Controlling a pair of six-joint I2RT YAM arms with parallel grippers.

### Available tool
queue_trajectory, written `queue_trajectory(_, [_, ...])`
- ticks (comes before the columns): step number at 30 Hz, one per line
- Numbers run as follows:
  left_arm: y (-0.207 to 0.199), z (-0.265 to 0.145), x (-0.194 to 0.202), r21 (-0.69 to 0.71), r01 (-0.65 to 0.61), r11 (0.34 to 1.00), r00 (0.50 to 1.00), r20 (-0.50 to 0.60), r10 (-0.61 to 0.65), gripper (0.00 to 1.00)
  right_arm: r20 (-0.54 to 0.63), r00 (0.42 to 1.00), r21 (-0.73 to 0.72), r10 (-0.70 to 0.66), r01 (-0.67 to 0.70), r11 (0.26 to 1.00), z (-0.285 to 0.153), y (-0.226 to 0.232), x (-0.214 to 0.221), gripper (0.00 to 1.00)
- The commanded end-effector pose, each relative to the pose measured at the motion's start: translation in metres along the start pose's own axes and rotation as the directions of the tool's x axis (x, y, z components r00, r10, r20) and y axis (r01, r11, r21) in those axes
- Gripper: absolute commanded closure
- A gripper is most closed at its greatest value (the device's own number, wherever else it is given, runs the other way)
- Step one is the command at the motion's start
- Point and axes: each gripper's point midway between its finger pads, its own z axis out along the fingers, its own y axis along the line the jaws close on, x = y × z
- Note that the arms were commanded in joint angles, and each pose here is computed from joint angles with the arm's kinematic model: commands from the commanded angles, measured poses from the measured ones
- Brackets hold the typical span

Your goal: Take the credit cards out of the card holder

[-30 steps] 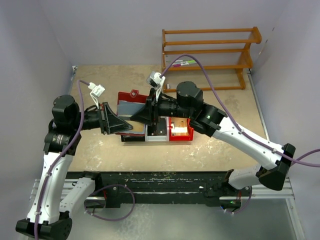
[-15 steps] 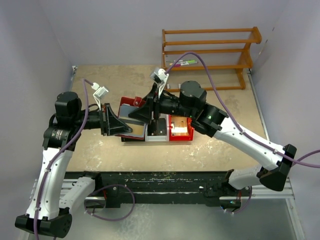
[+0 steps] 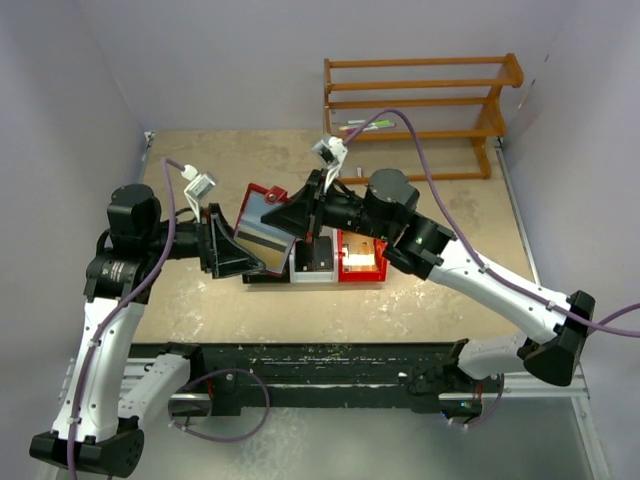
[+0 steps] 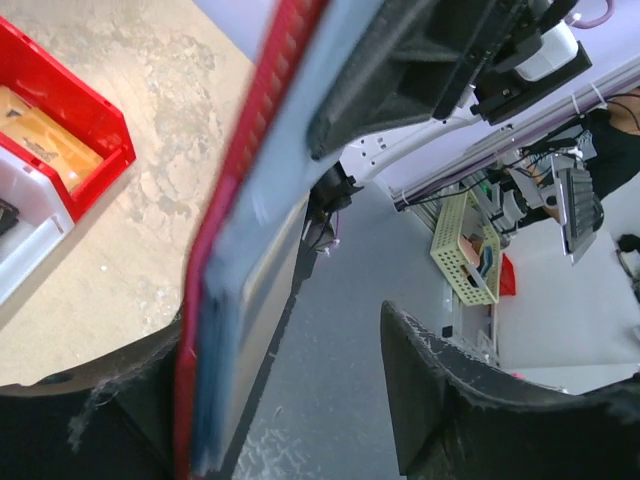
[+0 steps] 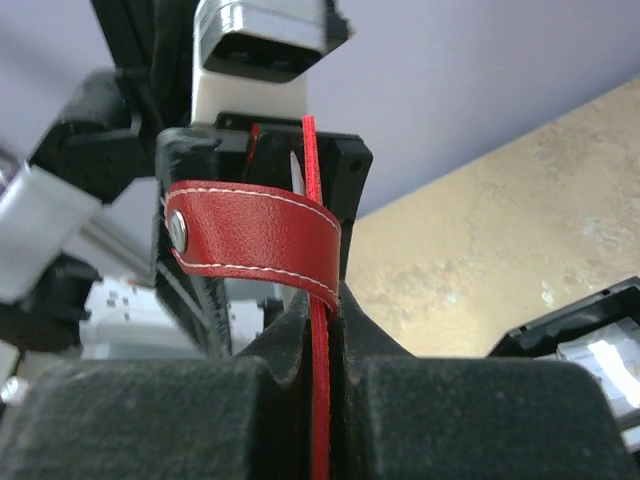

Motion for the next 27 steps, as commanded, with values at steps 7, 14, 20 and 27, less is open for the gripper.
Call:
queue_trajectory(7, [-0.015, 0.002, -0.016, 0.085, -0.084, 0.993, 0.987, 0.148, 0.071, 0.41, 0.533, 0.784, -0.168, 0.318, -0.271, 0.948, -0.056, 0.024, -0.075, 1.0])
queue_trajectory(14, [-0.01, 0.004, -0.024, 0.075, -0.026, 0.997, 0.98, 0.201, 0.011, 0.7, 0.531, 0.752, -0.217, 0.39, -0.324, 0.921, -0.061, 0.027, -0.06, 1.0])
queue_trajectory(20, [-0.003, 0.005, -0.029, 0.054, 0.023, 0.998, 0.973, 0.229, -0.034, 0.87, 0.537, 0.727, -0.245, 0.427, -0.35, 0.904, -0.07, 0.028, -0.051, 1.0])
queue_trajectory(27, [0.003, 0.008, -0.034, 0.056, 0.102, 0.993, 0.966, 0.233, -0.112, 0.9, 0.509, 0.741, -0.235, 0.438, -0.37, 0.899, -0.067, 0.026, -0.034, 1.0])
